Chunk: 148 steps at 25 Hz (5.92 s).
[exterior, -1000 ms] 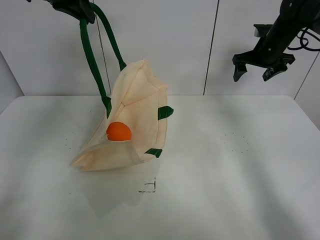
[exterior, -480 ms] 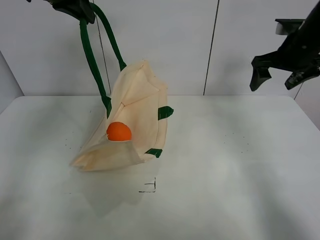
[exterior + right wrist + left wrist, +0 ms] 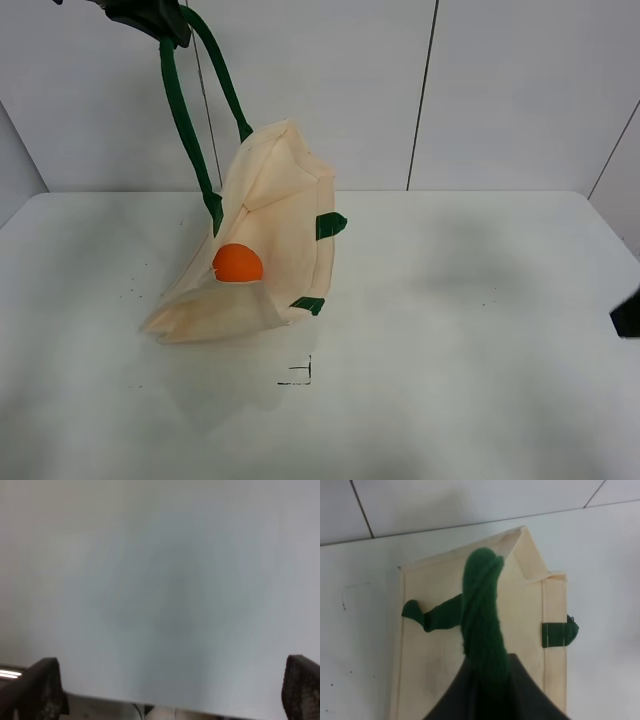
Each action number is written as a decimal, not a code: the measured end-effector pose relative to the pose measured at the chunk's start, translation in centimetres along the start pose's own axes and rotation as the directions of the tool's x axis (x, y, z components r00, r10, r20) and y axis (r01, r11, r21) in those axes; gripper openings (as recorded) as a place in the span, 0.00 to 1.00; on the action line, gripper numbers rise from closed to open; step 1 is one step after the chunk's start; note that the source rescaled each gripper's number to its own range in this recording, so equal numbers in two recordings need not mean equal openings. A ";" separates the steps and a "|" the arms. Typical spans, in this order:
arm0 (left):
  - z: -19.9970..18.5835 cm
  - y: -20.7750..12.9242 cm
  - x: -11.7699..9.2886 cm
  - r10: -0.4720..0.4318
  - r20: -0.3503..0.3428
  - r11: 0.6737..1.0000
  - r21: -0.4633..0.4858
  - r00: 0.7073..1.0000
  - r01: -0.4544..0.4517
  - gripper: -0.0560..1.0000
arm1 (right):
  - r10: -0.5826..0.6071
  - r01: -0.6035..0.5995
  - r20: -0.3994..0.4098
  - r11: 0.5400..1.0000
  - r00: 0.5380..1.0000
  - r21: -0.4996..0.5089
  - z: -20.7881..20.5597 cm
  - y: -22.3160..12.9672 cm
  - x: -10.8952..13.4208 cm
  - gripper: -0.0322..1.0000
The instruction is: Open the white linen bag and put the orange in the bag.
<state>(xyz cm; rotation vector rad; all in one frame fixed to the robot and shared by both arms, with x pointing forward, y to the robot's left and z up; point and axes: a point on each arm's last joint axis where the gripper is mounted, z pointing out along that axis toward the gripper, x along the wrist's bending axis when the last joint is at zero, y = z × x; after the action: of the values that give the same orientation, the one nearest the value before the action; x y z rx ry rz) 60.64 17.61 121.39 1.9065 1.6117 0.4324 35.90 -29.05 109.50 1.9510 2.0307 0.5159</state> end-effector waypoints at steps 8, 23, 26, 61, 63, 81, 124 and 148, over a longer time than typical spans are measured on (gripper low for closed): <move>0.0 0.0 0.0 0.000 0.000 1.000 0.000 1.000 0.000 0.05 | -0.018 0.023 0.018 0.930 1.000 -0.367 0.0 -8.6 -0.1 1.00; 10.0 -6.0 1.2 -0.019 -0.028 0.978 0.208 0.999 0.024 0.05 | -0.012 0.039 0.047 0.784 0.999 -0.620 -1.6 -13.0 -0.3 1.00; 13.9 -8.3 1.4 -0.059 -0.010 0.962 0.268 0.998 0.059 0.05 | -0.012 0.039 0.048 0.784 0.999 -0.620 -1.6 -13.0 -0.3 1.00; 19.1 -12.6 15.4 -0.117 -0.324 0.835 0.480 0.939 0.270 0.87 | -0.011 0.036 0.045 0.784 0.999 -0.620 -1.6 -13.0 -0.3 1.00; 18.8 -13.2 14.9 -0.126 -0.298 0.783 0.555 0.946 0.279 0.87 | -0.011 0.036 0.045 0.784 0.999 -0.620 -1.6 -13.0 -0.3 1.00; 1.7 -16.1 10.0 -0.129 -0.211 0.861 0.460 0.969 0.215 0.87 | -0.010 0.035 0.044 0.784 0.999 -0.620 -1.6 -13.0 -0.3 1.00; -10.7 -39.0 7.0 -0.050 -0.235 0.990 -0.137 0.971 0.018 0.87 | -0.010 0.035 0.044 0.784 0.999 -0.620 -1.6 -13.0 -0.3 1.00; -12.3 -41.0 6.3 -0.033 -0.196 0.952 -0.305 0.980 -0.029 0.87 | -0.010 0.035 0.043 0.784 0.999 -0.620 -1.6 -13.0 -0.3 1.00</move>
<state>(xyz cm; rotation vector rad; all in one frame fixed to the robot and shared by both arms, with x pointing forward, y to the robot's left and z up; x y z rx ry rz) 22.89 30.07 104.30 1.6682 1.5629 0.8457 23.54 -29.76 105.24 1.5064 1.5667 0.9887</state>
